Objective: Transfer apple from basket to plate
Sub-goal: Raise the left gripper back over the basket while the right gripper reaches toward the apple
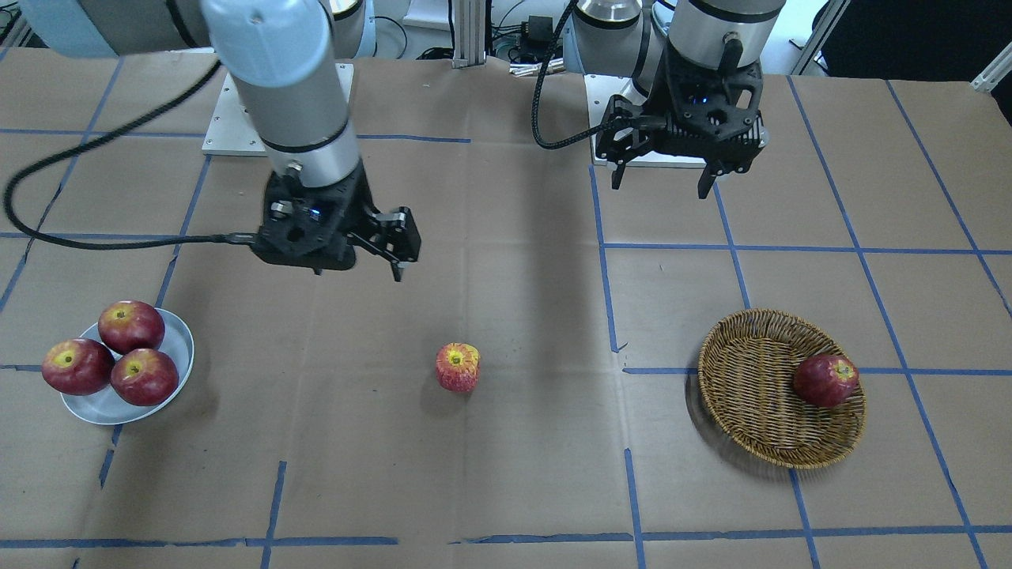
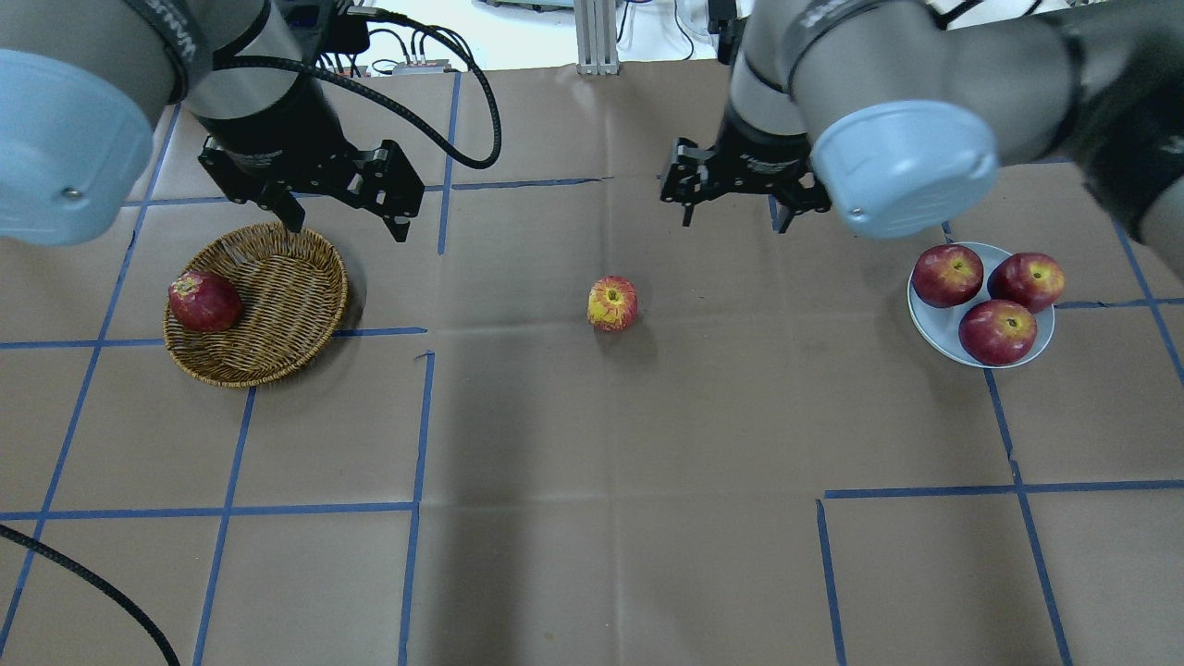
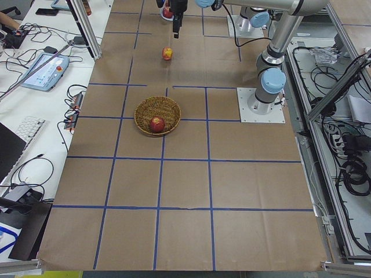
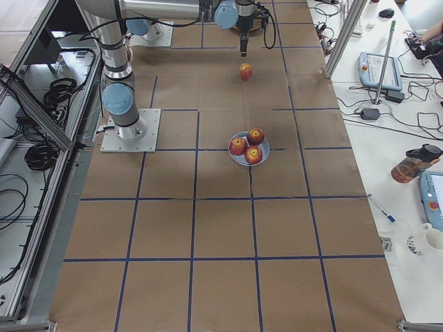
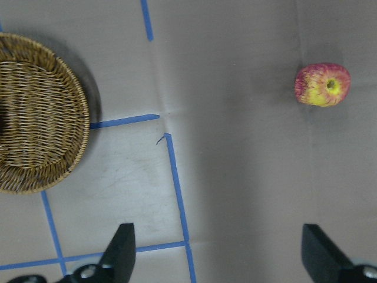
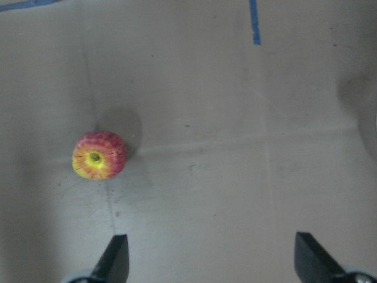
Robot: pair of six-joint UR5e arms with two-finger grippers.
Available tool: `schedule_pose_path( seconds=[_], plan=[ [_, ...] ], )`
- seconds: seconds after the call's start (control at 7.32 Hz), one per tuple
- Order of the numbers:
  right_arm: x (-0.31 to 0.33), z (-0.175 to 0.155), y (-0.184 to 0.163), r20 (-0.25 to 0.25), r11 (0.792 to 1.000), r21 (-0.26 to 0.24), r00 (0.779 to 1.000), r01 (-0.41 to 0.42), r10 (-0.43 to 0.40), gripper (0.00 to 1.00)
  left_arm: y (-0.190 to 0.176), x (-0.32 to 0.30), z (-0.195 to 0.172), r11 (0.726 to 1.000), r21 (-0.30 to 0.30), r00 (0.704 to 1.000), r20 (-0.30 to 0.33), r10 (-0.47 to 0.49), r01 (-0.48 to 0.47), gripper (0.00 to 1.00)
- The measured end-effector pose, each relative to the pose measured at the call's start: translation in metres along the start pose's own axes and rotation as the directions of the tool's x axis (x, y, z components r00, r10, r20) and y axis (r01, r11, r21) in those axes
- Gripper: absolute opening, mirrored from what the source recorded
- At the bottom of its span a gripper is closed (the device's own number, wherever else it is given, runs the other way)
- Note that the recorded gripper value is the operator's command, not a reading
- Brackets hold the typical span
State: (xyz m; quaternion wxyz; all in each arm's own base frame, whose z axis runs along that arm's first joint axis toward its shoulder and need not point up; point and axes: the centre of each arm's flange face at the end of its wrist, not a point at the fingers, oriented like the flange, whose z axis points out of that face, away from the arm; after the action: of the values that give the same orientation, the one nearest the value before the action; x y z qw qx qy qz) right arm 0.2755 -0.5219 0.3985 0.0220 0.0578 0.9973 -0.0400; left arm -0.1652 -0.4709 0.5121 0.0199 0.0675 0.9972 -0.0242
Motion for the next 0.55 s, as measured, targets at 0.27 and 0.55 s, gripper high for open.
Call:
schedule_pose_path(
  seconds=[0.27, 0.55],
  plan=[
    [-0.059, 0.068, 0.001, -0.002, 1.0, 0.026, 1.0, 0.007, -0.007, 1.0, 0.006, -0.006, -0.003, 1.0, 0.006, 1.0, 0.012, 0.001, -0.001, 0.99],
    [-0.075, 0.12, -0.002, -0.014, 1.0, 0.013, 1.0, 0.016, -0.016, 1.0, 0.006, -0.007, -0.003, 1.0, 0.006, 1.0, 0.013, 0.002, -0.002, 0.99]
  ],
)
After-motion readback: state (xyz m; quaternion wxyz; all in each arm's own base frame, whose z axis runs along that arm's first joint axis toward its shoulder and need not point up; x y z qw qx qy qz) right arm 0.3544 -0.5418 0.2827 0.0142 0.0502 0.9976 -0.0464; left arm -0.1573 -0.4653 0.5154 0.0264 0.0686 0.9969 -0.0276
